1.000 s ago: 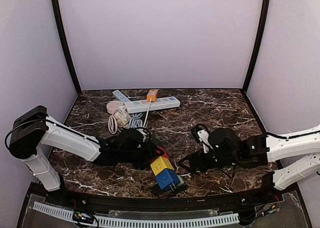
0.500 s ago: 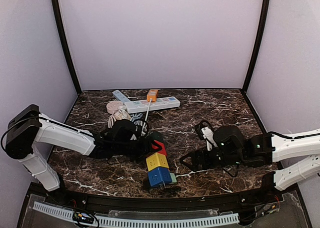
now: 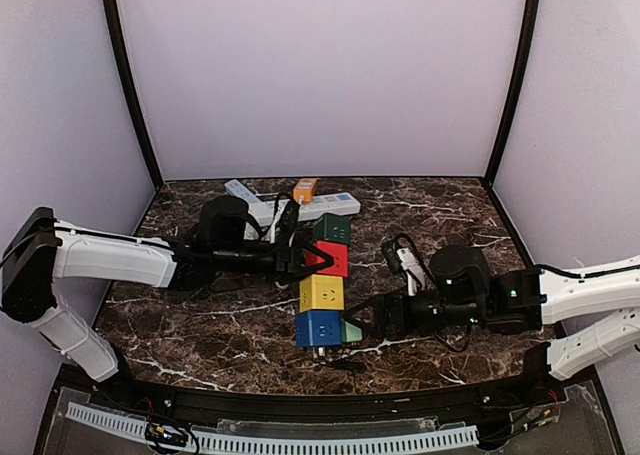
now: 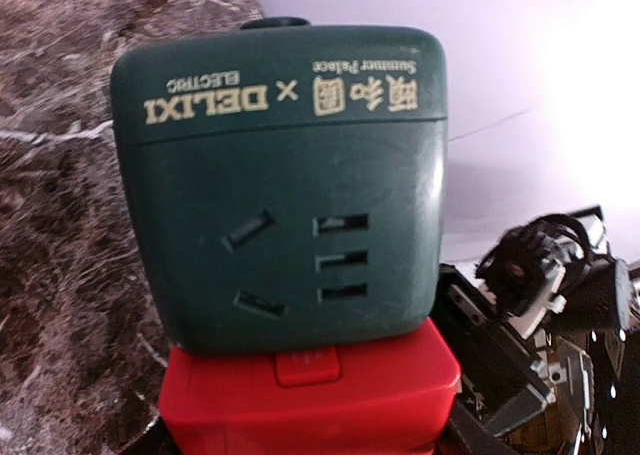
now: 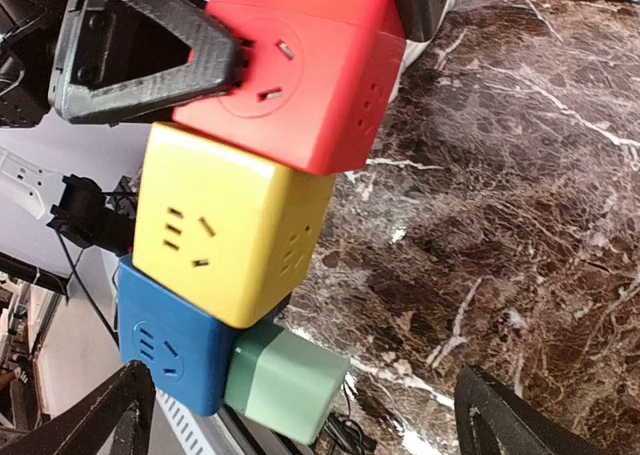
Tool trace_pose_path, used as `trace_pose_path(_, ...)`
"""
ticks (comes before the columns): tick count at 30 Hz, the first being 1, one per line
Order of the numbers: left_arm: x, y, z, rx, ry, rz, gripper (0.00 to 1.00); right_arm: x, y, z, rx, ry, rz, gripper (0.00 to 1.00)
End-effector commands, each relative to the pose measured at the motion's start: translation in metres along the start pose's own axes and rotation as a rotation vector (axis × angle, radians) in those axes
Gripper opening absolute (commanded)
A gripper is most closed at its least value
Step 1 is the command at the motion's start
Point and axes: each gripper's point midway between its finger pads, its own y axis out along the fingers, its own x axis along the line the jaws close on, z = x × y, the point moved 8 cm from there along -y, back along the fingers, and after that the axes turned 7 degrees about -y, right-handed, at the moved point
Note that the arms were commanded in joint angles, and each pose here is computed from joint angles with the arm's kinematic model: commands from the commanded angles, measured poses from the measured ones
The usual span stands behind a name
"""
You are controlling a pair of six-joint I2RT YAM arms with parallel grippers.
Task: Pull the plug off the socket
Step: Pick up the socket from the center of the board.
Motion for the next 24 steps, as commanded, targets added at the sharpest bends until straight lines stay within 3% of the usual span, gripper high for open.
trace_pose_path(1, -0.082, -0.031, -0.008, -0.003, 0.252, 0.367, 0.27, 0.012, -0.003, -0.022, -0.092, 0.019, -0.126, 0.98)
trace_pose_path(8, -0.108, -0.042, -0.008, 0.069, 0.345, 0.497, 0.27, 0.022, -0.014, -0.032, -0.165, -0.022, -0.356, 0.99)
trace_pose_path(15, -0.123, -0.047, -0.007, 0.108, 0.444, 0.578, 0.25, 0.03, -0.012, -0.038, -0.202, -0.001, -0.441, 0.98)
trace_pose_path(24, -0.124, -0.049, -0.007, 0.071, 0.455, 0.647, 0.22, 0.049, 0.013, -0.046, -0.214, -0.001, -0.498, 0.98)
